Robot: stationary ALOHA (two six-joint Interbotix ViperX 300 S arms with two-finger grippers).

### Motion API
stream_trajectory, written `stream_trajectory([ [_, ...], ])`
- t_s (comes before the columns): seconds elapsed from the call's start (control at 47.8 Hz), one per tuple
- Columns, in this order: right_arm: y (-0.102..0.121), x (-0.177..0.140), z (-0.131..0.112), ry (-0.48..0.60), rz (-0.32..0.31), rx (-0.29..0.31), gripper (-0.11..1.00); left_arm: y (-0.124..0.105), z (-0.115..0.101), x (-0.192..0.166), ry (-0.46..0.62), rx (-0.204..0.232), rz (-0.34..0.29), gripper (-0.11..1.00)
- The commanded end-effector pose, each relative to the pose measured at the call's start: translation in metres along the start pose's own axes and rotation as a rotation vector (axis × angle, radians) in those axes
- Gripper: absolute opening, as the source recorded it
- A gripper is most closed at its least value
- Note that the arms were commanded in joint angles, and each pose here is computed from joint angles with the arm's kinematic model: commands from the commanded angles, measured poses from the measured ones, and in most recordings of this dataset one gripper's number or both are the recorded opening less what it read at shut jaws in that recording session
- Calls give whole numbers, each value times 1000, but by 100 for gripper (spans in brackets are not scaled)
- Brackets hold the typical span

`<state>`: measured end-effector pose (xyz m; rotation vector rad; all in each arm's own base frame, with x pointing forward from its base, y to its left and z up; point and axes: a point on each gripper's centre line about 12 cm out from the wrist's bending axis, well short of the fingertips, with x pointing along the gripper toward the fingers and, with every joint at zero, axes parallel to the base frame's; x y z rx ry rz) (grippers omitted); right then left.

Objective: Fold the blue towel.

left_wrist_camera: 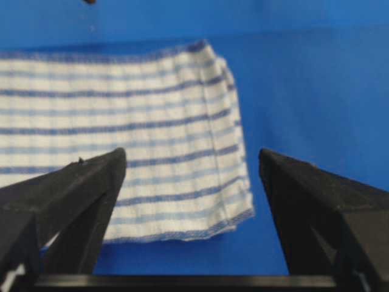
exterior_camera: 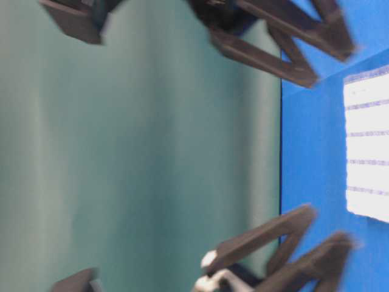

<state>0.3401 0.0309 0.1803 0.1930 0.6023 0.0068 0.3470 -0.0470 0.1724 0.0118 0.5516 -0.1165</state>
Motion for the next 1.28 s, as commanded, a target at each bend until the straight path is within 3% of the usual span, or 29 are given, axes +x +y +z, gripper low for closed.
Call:
stream_trajectory([
  [0.0, 0, -20, 20, -59, 8, -14, 89, -1, 18, -18, -41, 5, -5, 84],
  [0.293, -4, -73, 20, -133, 17, -52, 89, 0, 12, -64, -89, 0, -7, 82],
  [0.691, -10, -148, -19, -250, 54, -55, 89, 6, -16, -130, -229, -10, 9, 82],
  [0.921, -17, -159, -50, -269, 57, -55, 89, 9, -41, -159, -297, -16, 22, 82],
  [1.257, -25, -149, -78, -251, 38, -47, 89, 9, -76, -171, -272, -14, 18, 82],
])
